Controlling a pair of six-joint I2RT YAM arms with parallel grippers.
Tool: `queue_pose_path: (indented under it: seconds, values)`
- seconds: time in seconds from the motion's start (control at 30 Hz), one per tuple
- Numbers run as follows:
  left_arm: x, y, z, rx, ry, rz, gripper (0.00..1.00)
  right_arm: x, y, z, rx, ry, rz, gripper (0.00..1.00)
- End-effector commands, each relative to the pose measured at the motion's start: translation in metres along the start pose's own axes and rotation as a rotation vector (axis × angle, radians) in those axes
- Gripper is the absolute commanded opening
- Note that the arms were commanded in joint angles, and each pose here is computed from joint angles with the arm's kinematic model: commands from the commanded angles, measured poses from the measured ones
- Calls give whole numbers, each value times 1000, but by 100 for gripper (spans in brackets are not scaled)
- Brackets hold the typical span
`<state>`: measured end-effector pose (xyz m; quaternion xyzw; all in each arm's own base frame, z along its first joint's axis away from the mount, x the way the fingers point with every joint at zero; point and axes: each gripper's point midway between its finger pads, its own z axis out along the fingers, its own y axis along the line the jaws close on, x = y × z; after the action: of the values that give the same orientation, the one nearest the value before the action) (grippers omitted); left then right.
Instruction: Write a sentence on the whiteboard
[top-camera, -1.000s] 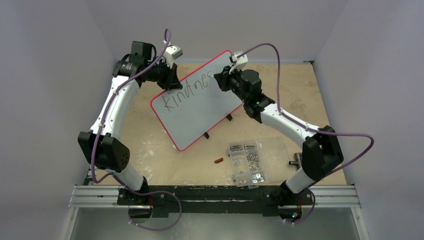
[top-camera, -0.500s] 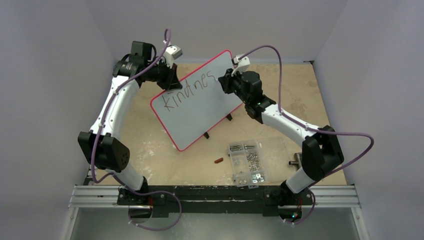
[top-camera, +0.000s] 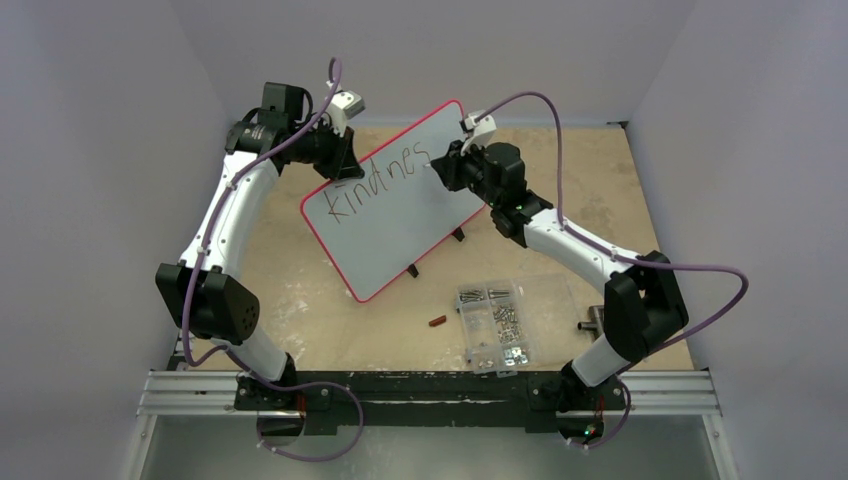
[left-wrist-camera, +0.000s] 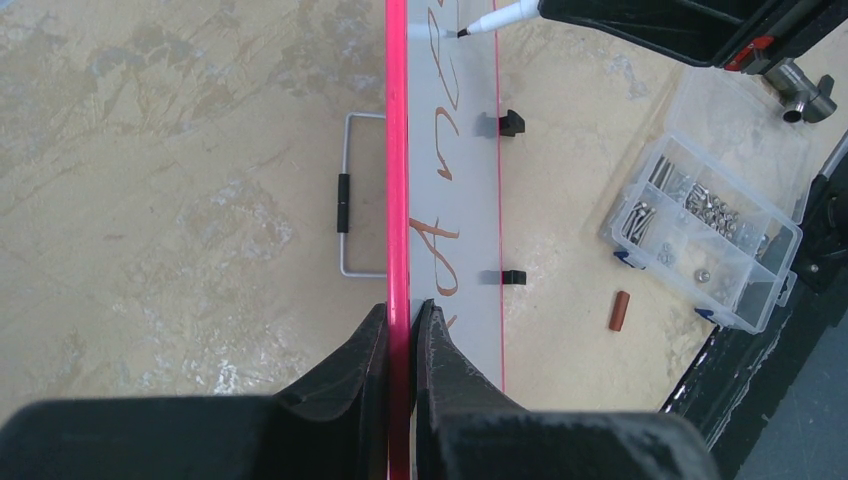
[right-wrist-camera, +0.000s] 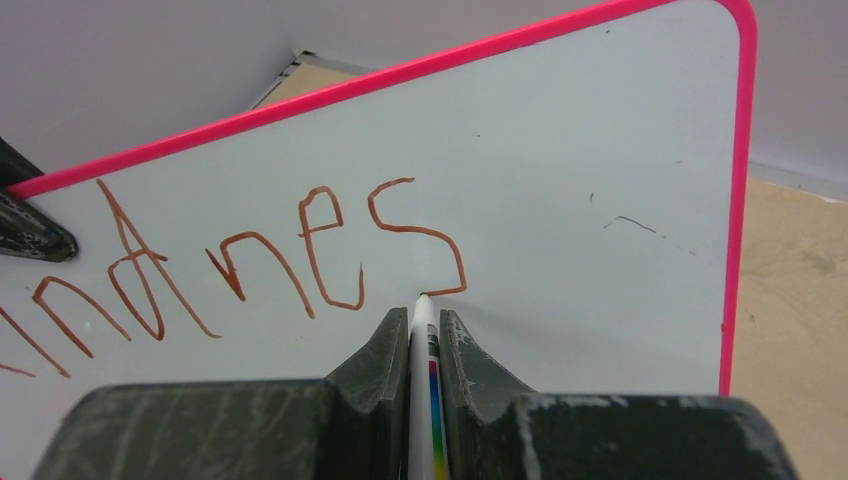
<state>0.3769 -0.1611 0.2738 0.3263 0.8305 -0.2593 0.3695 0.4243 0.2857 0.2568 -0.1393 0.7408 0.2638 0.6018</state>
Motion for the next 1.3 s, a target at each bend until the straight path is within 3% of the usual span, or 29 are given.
queue_pose_path:
  seconds: [0.0,0.47,0.7,1.27]
  values:
    - [10,0,-4,-32,44,87,0,-35,28,-5,-114,-82,9,0]
    - [9,0,-4,-31,41,86,0,-73,38,-31,-144,-194,28,0]
    - [9,0,-5,-32,41,85,0,-98,20,-40,-50,-282,23,0]
    - [9,-1,-4,-29,41,86,0,-101,-28,-20,96,-275,36,0]
